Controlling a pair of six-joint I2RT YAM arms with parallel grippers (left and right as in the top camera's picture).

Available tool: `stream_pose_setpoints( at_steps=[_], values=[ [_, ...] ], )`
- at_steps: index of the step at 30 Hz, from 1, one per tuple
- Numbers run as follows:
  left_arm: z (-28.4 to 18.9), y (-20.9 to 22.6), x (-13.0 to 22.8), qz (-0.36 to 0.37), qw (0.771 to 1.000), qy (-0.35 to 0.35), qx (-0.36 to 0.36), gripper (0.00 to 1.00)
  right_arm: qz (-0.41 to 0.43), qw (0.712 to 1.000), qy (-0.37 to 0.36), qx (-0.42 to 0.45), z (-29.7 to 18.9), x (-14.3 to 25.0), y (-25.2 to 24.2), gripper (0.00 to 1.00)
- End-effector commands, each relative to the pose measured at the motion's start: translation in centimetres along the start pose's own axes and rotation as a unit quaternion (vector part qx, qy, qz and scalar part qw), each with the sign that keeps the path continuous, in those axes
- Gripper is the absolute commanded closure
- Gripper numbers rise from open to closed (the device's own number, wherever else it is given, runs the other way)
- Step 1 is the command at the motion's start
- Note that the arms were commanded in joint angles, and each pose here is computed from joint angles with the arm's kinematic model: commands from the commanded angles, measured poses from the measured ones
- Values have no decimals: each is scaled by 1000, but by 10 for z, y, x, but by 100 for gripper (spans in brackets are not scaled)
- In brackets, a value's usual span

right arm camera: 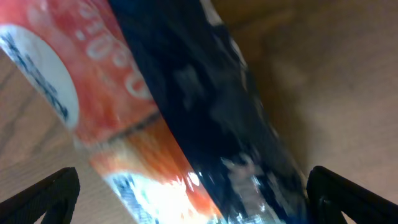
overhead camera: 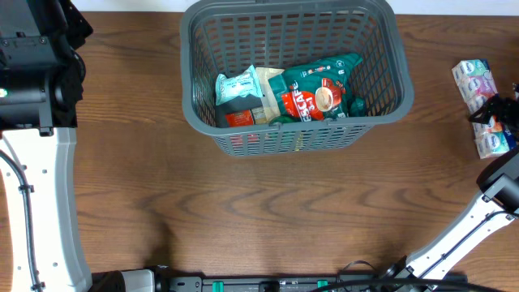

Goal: Pack container
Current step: 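Grasp the tissue pack row with the right gripper and lift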

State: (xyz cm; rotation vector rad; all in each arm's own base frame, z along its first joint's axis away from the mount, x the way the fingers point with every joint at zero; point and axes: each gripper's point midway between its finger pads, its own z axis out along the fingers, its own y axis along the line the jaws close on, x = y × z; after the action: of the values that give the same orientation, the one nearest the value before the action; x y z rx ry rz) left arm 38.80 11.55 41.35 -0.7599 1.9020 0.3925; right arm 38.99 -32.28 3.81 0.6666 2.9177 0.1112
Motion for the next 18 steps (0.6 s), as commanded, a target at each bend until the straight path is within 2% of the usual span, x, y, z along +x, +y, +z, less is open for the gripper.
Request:
stream_pose_setpoints(
  at_steps=[1,5,14,18],
  values=[
    [0,5,-1,0,1000,-3,-11,1,-61,998,-7,-26,9,-9,27,1],
    [0,5,-1,0,1000,-3,-11,1,-98,995,-7,0,12,-14,33,1],
    [0,5,-1,0,1000,-3,-11,1,-155,988,15,-11,34,-12,64,1],
    [0,5,-1,0,1000,-3,-11,1,-156,987,45,-21,57,-1,69,16]
  ],
)
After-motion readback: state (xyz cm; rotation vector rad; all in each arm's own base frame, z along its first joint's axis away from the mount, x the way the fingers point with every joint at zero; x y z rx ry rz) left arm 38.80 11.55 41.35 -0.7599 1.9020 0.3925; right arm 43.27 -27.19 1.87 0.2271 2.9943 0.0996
